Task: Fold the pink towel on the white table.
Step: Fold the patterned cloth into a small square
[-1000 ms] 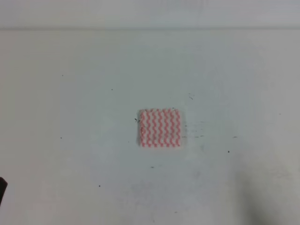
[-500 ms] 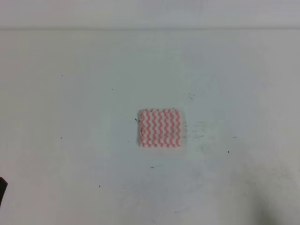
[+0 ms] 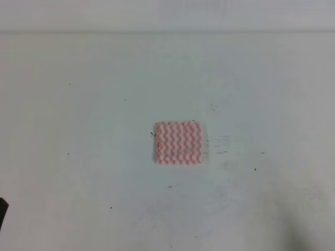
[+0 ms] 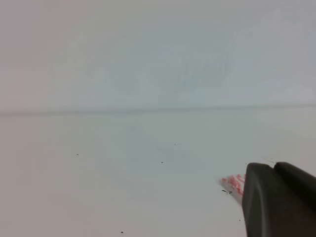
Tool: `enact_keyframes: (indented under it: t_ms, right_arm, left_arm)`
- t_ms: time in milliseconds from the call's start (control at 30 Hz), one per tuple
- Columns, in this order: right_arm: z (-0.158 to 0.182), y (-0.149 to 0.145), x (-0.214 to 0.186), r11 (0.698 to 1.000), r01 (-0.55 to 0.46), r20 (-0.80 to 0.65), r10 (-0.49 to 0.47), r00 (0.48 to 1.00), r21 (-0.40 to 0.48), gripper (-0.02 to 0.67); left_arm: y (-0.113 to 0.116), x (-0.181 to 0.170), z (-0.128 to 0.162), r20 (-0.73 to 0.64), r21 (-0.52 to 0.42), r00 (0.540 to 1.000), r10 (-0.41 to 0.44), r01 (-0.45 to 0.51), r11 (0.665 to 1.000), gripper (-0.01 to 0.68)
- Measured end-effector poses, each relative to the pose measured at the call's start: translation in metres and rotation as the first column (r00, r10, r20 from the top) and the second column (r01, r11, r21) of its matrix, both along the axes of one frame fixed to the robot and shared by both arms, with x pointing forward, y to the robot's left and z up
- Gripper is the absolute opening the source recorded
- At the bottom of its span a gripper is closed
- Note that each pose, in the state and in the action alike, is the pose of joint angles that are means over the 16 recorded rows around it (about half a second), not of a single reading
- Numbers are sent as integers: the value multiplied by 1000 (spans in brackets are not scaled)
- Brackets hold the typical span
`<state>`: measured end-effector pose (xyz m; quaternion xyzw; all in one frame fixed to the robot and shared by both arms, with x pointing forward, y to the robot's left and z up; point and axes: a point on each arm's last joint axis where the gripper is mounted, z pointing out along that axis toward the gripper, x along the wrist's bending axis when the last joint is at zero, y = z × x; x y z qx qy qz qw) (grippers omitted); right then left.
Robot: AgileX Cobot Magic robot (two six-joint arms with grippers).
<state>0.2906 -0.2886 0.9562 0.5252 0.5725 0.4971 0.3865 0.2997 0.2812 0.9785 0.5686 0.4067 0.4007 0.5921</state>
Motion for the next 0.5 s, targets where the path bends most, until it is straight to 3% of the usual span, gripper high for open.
enact_keyframes:
  t_ms: [500]
  right_arm:
    - [1, 0, 0, 1000, 0, -1, 0, 1000, 3, -18]
  left_arm:
    - [1, 0, 0, 20, 35, 999, 28, -29, 999, -4]
